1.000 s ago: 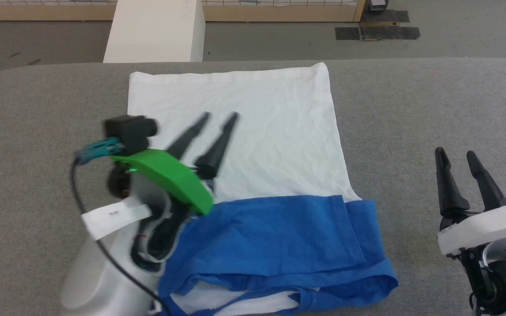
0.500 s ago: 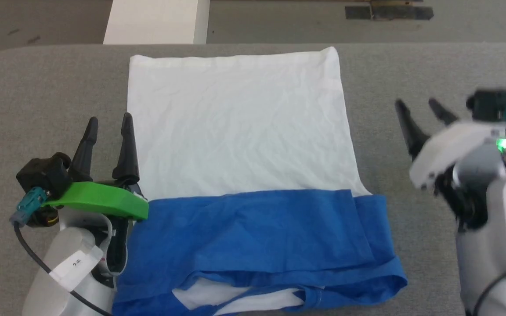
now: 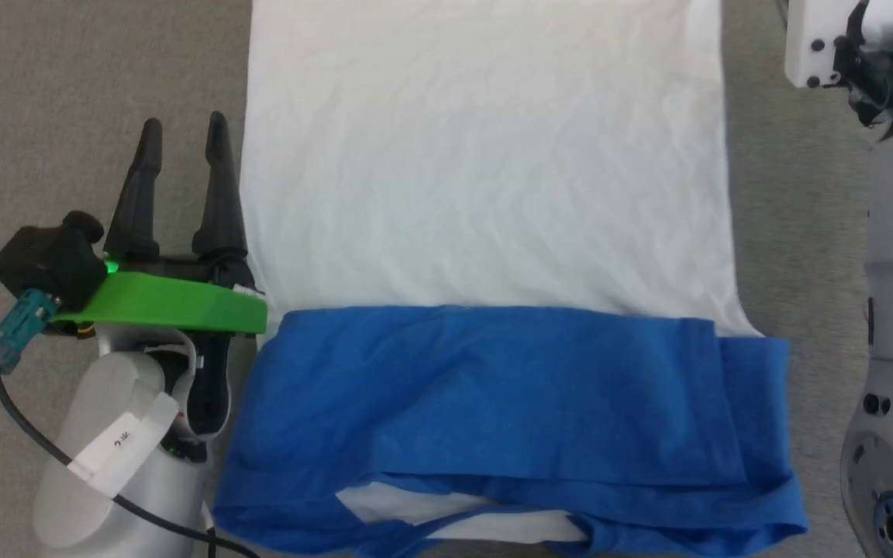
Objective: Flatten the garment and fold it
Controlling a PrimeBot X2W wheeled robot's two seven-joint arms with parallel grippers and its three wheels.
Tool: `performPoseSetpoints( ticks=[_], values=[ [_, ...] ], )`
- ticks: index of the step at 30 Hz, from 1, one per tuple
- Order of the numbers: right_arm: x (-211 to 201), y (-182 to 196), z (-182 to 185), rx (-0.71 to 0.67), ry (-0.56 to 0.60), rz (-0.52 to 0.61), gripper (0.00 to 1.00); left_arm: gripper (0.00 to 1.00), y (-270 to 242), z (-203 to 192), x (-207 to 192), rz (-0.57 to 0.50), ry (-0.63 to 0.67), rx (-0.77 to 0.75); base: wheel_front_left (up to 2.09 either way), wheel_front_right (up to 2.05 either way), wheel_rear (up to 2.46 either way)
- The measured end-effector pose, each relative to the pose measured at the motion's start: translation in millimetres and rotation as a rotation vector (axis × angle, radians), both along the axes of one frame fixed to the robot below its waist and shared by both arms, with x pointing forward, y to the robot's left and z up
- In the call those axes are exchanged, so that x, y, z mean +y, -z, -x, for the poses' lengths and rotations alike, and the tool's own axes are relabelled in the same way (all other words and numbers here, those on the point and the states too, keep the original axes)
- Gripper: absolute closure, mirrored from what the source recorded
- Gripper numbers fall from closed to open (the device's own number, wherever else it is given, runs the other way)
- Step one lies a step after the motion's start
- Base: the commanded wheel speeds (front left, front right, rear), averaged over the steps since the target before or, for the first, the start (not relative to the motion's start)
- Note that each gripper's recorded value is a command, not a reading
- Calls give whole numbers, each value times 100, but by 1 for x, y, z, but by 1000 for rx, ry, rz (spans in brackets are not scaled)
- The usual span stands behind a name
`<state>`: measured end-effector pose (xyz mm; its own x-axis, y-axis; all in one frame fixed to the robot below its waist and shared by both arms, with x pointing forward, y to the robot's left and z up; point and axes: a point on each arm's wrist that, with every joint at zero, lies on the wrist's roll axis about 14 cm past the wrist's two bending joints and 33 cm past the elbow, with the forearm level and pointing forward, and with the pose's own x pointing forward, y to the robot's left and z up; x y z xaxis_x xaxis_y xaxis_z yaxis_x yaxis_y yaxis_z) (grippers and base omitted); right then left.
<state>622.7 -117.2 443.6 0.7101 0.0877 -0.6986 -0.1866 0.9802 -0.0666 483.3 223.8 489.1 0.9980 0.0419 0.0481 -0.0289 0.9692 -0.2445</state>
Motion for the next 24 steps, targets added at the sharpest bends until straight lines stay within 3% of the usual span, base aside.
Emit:
performPoseSetpoints(
  ticks=[12,16,17,18,24],
  values=[
    [55,84,-16,267,-111,79,0,0,48,3,31,-44,-71,123,0,0,0],
    [64,92,-23,286,-133,86,4,0,56,-1,32,-53,-62,139,0,0,0],
    [65,92,-25,289,-134,82,73,0,57,-4,32,-56,-54,141,0,0,0],
    [66,93,-27,289,-138,77,100,0,57,-8,31,-61,-44,141,0,0,0],
    [70,89,-24,278,-164,56,100,0,32,-51,26,-129,56,104,0,0,0]
  ],
)
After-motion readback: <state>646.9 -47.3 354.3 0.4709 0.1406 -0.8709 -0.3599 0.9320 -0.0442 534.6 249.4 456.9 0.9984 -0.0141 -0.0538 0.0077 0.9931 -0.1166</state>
